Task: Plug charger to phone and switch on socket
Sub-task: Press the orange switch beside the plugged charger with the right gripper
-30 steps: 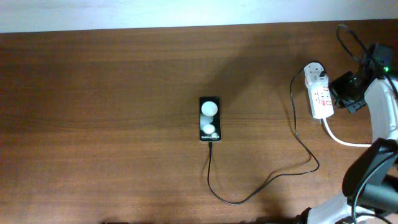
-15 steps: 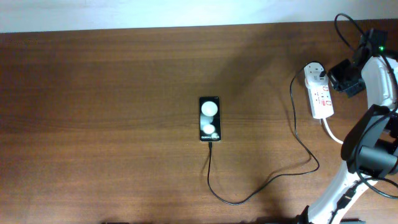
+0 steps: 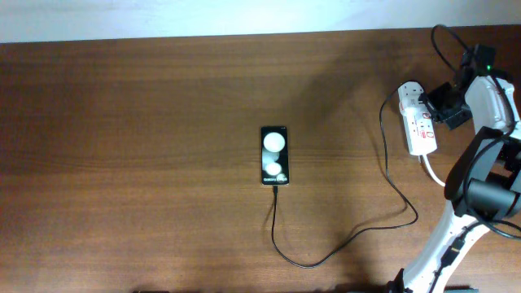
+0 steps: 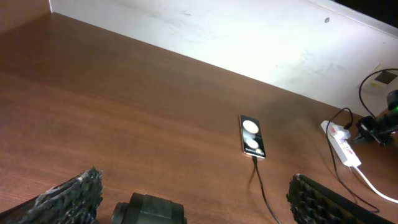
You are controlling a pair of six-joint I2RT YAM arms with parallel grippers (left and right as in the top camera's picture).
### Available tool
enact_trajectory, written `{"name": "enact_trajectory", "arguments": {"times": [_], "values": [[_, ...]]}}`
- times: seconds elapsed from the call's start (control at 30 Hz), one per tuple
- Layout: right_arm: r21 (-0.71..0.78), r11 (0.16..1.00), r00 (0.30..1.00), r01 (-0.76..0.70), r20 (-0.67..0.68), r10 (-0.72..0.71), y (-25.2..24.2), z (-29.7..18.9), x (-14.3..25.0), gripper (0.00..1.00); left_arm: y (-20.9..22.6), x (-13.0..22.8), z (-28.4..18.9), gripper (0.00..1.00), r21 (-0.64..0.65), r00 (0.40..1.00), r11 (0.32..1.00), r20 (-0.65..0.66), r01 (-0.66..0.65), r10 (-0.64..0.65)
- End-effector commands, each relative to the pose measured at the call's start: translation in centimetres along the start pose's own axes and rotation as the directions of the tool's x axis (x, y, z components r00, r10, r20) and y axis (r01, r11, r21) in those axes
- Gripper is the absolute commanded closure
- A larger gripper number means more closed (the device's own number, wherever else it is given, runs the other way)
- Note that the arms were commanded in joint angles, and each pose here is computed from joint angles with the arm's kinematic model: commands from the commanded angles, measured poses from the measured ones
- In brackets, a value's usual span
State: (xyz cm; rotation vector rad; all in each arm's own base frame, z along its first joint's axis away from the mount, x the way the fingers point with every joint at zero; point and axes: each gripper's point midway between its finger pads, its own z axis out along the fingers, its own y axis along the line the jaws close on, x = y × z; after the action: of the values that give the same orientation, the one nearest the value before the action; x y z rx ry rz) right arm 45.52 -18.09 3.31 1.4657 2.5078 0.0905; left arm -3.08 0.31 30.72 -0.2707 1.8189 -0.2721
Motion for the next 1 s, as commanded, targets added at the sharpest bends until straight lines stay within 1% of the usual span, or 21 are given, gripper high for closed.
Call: {"name": "enact_trajectory", "arguments": {"times": [0.0, 0.13, 0.3, 0.47, 0.73, 0.97], "values": [[0.002, 1.000, 0.999, 0.031, -0.011, -0.031, 0.9, 1.4, 0.5, 0.96, 0.1, 0.1, -0.2, 0.01, -0.007, 1.000, 1.000, 0.015, 0.001, -0.001], [-0.022, 0.997, 0.998, 0.070, -0.004, -0.070, 2.6, 1.5, 1.3, 0.96, 0.1, 0.1, -0.2, 0.01, -0.007, 1.000, 1.000, 0.015, 0.001, -0.001], [-0.024, 0.993, 0.993, 0.114, -0.011, -0.115, 3.5, 1.5, 2.3, 0.96, 0.1, 0.1, -0.2, 0.01, -0.007, 1.000, 1.000, 0.016, 0.001, -0.001], [-0.007, 0.992, 0.991, 0.126, -0.040, -0.126, 3.4, 1.5, 3.4, 0.96, 0.1, 0.1, -0.2, 0.01, -0.007, 1.000, 1.000, 0.015, 0.001, -0.001], [0.001, 0.991, 0.989, 0.137, -0.051, -0.137, 3.3, 1.8, 3.8, 0.96, 0.1, 0.1, -0.2, 0.01, -0.007, 1.000, 1.000, 0.016, 0.001, -0.001], [0.002, 0.984, 0.981, 0.180, -0.071, -0.180, 4.3, 2.3, 5.9, 0.96, 0.1, 0.1, -0.2, 0.01, -0.007, 1.000, 1.000, 0.016, 0.001, -0.001]]}}
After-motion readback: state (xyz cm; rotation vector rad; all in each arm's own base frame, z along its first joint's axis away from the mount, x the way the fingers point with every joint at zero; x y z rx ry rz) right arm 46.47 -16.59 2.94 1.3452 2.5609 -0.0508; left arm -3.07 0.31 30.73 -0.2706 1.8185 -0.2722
